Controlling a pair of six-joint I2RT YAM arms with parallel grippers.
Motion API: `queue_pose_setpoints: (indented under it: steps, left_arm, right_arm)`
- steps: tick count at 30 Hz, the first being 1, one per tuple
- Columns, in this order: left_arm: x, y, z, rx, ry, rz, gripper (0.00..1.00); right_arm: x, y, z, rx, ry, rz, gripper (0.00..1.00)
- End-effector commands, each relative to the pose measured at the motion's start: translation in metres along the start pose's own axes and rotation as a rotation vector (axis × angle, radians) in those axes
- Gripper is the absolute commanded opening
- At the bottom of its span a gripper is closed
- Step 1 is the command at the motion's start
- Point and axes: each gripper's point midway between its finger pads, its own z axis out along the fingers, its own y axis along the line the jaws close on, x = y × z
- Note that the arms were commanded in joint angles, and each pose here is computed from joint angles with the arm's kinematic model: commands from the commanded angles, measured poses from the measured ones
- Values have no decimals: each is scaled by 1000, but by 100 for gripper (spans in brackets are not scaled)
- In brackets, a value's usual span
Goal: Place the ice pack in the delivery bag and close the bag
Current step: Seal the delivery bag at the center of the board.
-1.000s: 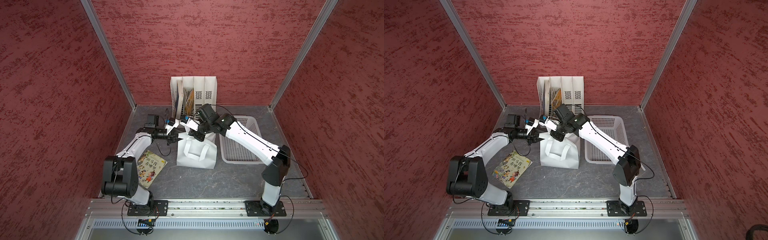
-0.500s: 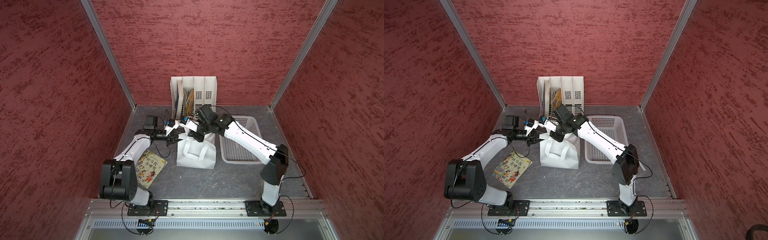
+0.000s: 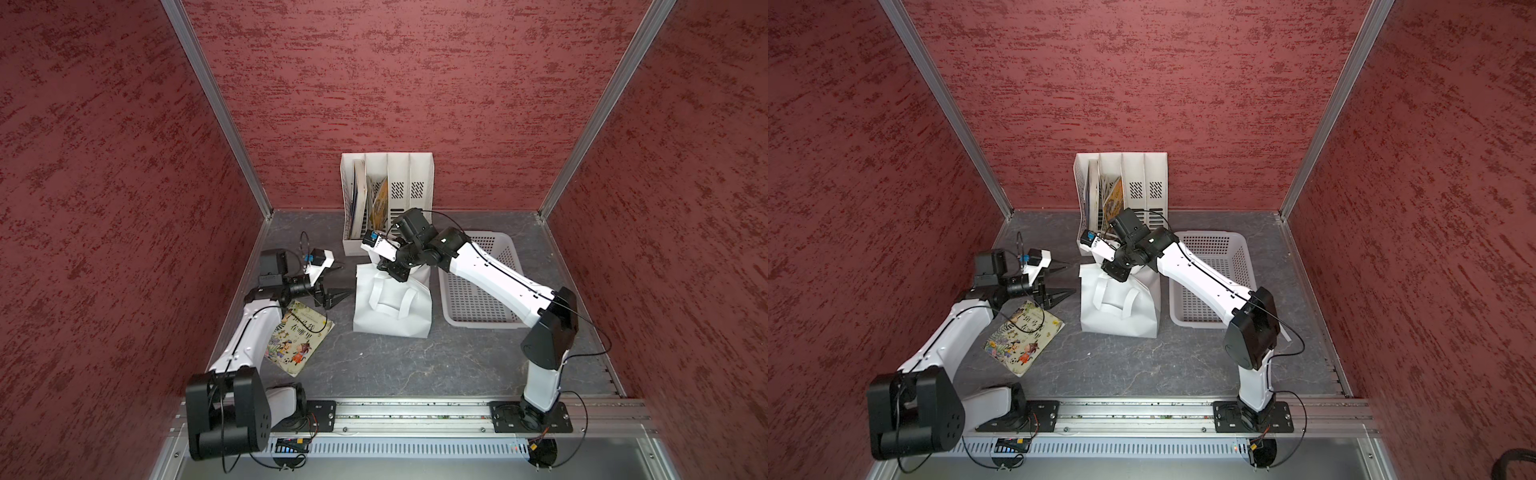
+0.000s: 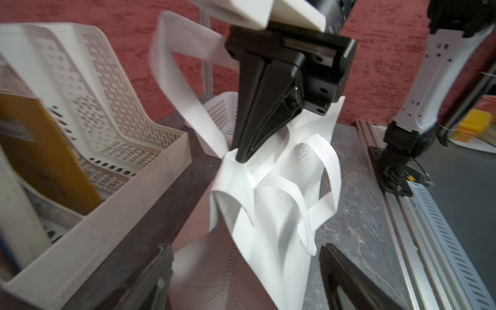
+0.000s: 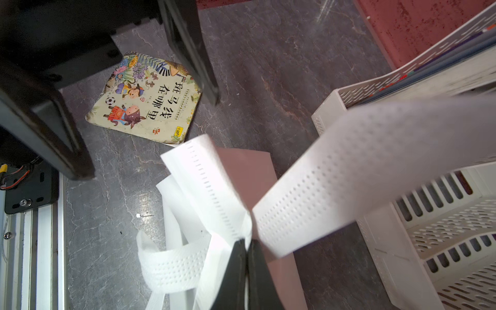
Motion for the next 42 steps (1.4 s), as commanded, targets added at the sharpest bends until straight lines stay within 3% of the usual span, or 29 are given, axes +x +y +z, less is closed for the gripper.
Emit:
queue_pose_setpoints:
  steps: [1, 7, 12, 16, 23, 25, 27, 28, 29, 33, 36, 38, 42]
  left_arm:
    - [-37, -3, 0, 2, -81, 41, 98]
    - [-26, 11, 40, 40, 28, -18, 96]
    - [-21, 15, 57, 197, 33, -93, 70]
    - [-15, 15, 66, 268, 50, -144, 57]
    - [-12, 10, 73, 316, 51, -152, 54]
    - [-10, 8, 74, 331, 51, -157, 39]
    - [-9, 8, 73, 337, 51, -156, 15]
    - [-8, 8, 72, 340, 54, -164, 4]
    - [-8, 9, 70, 339, 53, -172, 0]
    - [-11, 10, 66, 316, 49, -165, 0]
    - [-13, 7, 63, 309, 42, -158, 0]
    - [-12, 4, 62, 312, 40, -158, 0]
    - [-14, 1, 62, 320, 33, -156, 0]
  right_arm:
    - [29, -1, 4, -2, 79, 40, 0]
    - [23, 3, -3, -4, 33, 11, 0]
    - [22, 3, -5, -2, 28, 10, 0]
    - [21, 4, -7, 5, 22, 9, 0]
    - [17, 5, -6, 12, 14, 9, 0]
    - [14, 5, -7, 16, 4, 12, 0]
    - [8, 3, -12, 31, -18, 28, 0]
    - [3, 2, -18, 40, -41, 41, 6]
    - [-5, 0, -28, 53, -72, 57, 17]
    - [-30, 3, -100, 96, -287, 99, 49]
    - [-10, -4, -157, 174, -417, 127, 69]
    - [30, -20, -172, 223, -414, 172, 78]
    - [73, -18, -165, 108, -382, 141, 80]
